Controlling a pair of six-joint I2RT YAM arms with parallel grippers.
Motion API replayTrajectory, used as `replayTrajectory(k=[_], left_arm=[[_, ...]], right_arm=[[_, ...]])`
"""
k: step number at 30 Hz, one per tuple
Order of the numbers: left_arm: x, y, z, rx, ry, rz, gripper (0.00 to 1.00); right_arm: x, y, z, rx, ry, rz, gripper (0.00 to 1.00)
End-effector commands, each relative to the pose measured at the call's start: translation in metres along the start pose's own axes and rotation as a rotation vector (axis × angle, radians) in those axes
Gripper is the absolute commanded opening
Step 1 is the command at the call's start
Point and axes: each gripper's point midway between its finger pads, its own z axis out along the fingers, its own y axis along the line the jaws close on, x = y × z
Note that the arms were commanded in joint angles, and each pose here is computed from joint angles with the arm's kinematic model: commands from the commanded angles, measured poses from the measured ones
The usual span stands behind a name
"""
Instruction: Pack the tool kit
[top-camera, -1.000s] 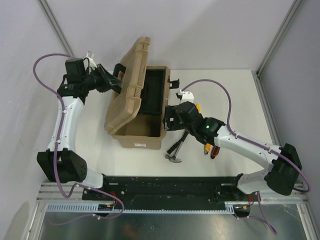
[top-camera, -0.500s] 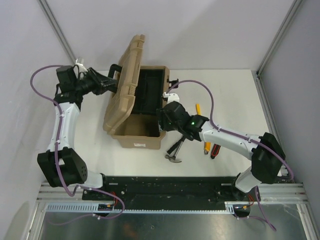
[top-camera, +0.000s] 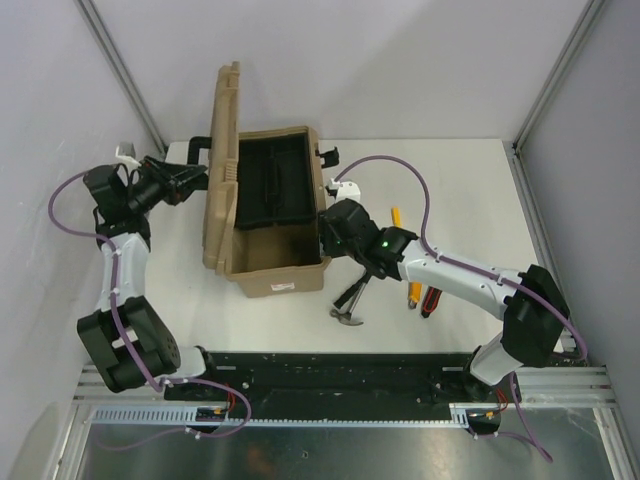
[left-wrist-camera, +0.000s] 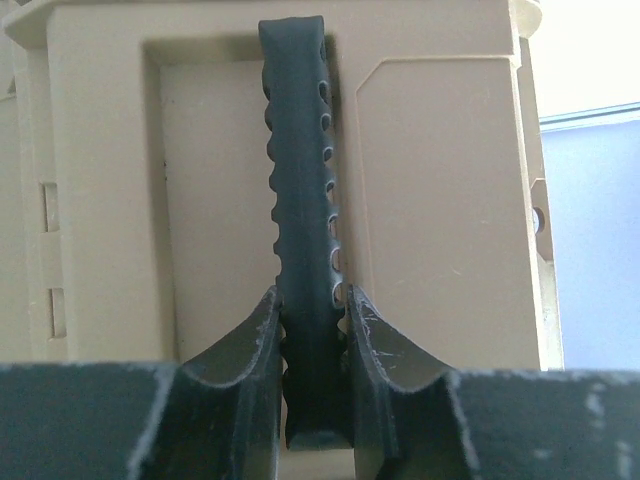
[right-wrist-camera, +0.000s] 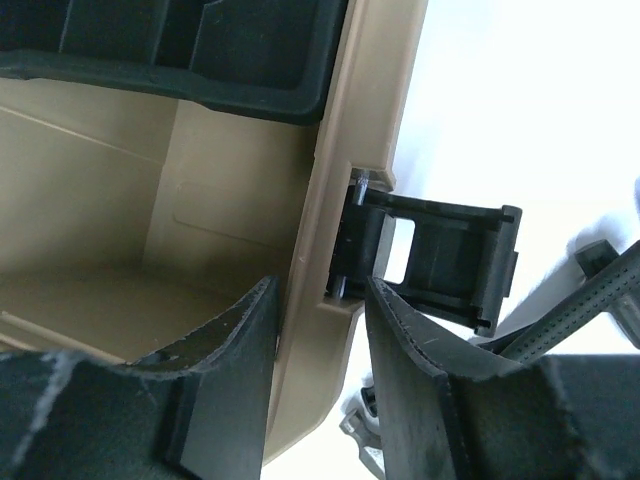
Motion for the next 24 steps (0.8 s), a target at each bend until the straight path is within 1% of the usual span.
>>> replayTrajectory(k=[1,7,13,17,20,21,22,24], left_arm=[[-0.013,0.000,-0.013,0.061,-0.055,0.241,0.00],[-0.025,0.026,-0.021,0.015,-0.091,0.218,0.00],[-0.028,0.038,-0.028,0.001,-0.101,0.278,0.00],[-0.036,0.062,-0.039,-0.049,-0.152,0.212,0.01],[-0.040,0.074,-0.050,-0.080,-0.204,0.184,0.11],[-0.040,0.074,-0.052,-0.083,-0.214,0.187,0.16],[-0.041,0.072,-0.054,-0.082,-0.223,0.194,0.23],[-0.042,0.064,-0.056,-0.076,-0.237,0.212,0.32]], right_arm=[[0.008,-0.014,0.001,0.066,0.046,-0.009,0.44],[0.015,-0.017,0.005,0.077,0.067,-0.009,0.42],[0.020,-0.026,0.005,0.116,0.087,0.021,0.36],[0.024,-0.034,0.009,0.129,0.113,0.056,0.34],[0.026,-0.034,0.010,0.120,0.123,0.063,0.34],[0.026,-0.034,0.011,0.117,0.123,0.064,0.34],[0.027,-0.033,0.011,0.114,0.124,0.065,0.34],[0.027,-0.031,0.011,0.103,0.125,0.067,0.35]])
